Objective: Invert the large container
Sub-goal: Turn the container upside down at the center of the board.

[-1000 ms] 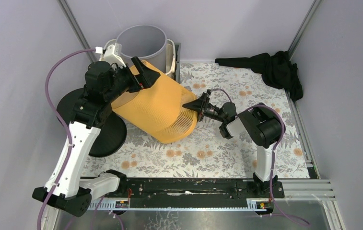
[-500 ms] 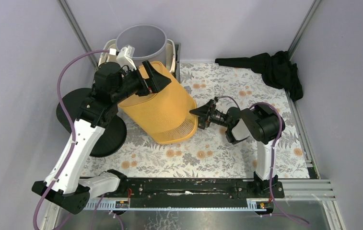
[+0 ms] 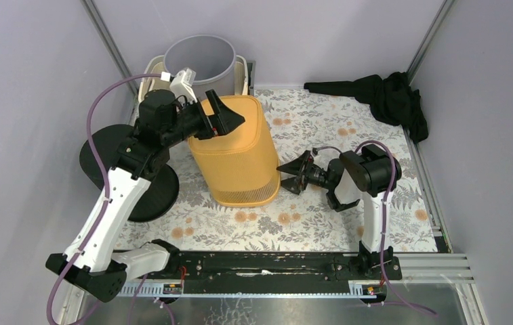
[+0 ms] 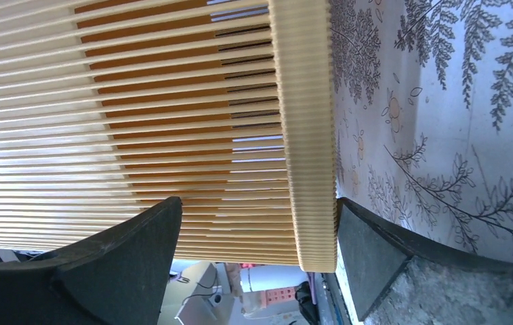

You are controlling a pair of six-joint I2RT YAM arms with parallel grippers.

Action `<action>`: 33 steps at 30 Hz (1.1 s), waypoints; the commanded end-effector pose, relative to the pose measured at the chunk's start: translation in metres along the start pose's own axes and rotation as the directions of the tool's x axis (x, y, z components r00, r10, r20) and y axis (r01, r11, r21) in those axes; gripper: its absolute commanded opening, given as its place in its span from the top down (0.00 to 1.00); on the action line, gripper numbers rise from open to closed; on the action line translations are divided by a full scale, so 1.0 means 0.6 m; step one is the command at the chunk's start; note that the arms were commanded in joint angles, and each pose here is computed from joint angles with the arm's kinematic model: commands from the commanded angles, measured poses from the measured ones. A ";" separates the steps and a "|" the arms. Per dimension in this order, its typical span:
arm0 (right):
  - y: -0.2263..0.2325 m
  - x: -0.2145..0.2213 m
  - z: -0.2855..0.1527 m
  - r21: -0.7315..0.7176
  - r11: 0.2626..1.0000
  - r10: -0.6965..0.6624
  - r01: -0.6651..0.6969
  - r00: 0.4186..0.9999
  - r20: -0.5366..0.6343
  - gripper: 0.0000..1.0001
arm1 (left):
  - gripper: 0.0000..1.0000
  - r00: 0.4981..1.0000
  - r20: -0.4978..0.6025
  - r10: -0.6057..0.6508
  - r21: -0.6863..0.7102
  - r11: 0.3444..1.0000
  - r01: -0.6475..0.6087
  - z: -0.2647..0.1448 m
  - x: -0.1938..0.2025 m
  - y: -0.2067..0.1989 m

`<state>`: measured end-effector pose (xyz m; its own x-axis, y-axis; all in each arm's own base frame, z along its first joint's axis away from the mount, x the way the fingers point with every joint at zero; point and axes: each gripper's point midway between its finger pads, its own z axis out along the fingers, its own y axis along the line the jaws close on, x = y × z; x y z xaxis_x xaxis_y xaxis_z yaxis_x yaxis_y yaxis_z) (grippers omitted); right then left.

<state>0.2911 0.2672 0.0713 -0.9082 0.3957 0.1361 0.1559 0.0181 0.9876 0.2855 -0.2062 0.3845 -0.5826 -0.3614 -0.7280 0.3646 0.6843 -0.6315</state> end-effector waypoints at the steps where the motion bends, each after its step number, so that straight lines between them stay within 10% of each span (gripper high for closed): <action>1: -0.023 0.007 -0.019 0.024 0.999 -0.042 0.042 0.999 -0.018 0.08 | 0.00 1.000 -0.015 0.020 0.021 1.000 -0.020 -0.004 0.013 -0.002; 15: -0.114 0.004 -0.086 0.385 0.911 -0.155 0.151 0.988 -0.021 0.06 | 0.00 0.996 -0.051 0.079 -0.019 0.997 -0.080 -0.055 0.042 0.011; 33: 0.027 0.043 -0.161 0.476 0.770 -0.453 0.424 0.889 -0.058 0.00 | 0.00 0.999 -0.018 0.049 -0.195 0.979 -0.051 -0.139 0.122 0.098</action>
<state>0.2387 0.1927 0.0810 -0.9059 0.3123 -0.2859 -0.0421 0.6056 0.7947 0.2042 -0.1458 0.3186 -0.5970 -0.2946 -0.7462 0.2697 0.8023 -0.5326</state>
